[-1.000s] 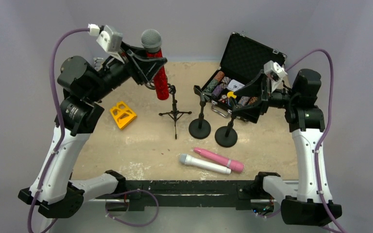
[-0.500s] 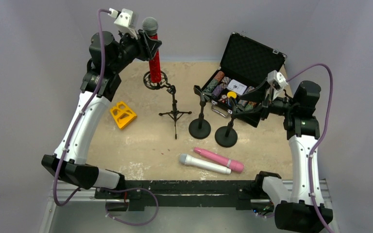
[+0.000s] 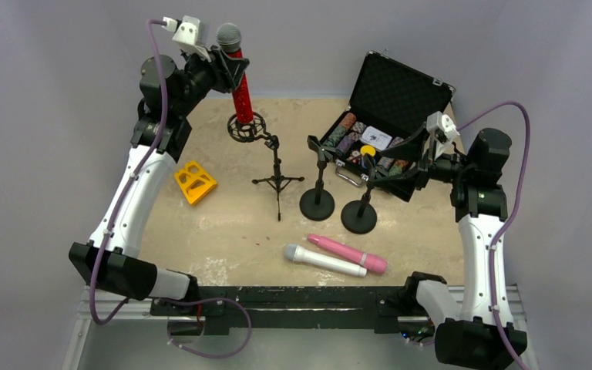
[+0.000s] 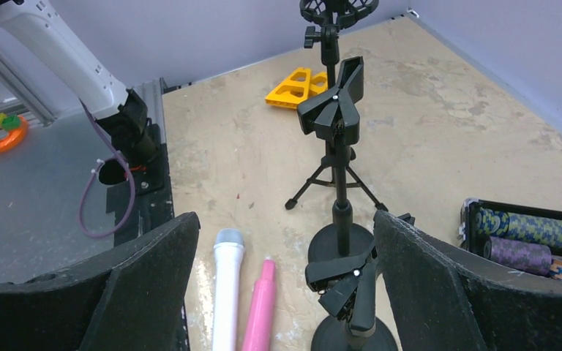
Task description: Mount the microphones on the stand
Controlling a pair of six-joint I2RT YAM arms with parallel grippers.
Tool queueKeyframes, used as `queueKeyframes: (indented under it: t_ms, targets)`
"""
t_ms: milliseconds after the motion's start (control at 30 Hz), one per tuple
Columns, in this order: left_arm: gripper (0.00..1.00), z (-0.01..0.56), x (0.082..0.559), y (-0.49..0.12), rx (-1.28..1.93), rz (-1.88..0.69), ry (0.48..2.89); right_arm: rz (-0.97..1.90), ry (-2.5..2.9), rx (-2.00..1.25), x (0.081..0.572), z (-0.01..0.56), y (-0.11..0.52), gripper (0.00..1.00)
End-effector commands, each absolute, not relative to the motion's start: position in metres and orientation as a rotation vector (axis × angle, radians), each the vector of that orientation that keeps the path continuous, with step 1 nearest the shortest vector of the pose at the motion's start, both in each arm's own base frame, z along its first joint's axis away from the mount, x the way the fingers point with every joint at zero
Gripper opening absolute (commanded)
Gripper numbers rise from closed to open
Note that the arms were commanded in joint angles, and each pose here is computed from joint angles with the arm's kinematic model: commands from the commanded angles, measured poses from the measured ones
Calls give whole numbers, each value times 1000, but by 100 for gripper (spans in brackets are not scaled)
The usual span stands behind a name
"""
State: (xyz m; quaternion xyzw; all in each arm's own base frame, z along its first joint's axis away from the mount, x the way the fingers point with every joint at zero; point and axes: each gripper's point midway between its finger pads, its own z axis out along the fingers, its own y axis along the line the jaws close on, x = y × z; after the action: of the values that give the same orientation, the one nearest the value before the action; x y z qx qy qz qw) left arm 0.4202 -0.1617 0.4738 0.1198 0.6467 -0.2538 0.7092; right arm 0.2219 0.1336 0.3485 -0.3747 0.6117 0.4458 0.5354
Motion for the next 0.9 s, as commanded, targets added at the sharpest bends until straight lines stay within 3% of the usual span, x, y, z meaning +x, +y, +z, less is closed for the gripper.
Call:
queueKeyframes:
  t_ms: [0,867]
  targets:
    - [0,501,410,-151,258,-559,1323,1055,1421,-923,217,355,134,93]
    - [0,486,383,-159,405,-589,1272,1076,1420,-926,216,356,134,93]
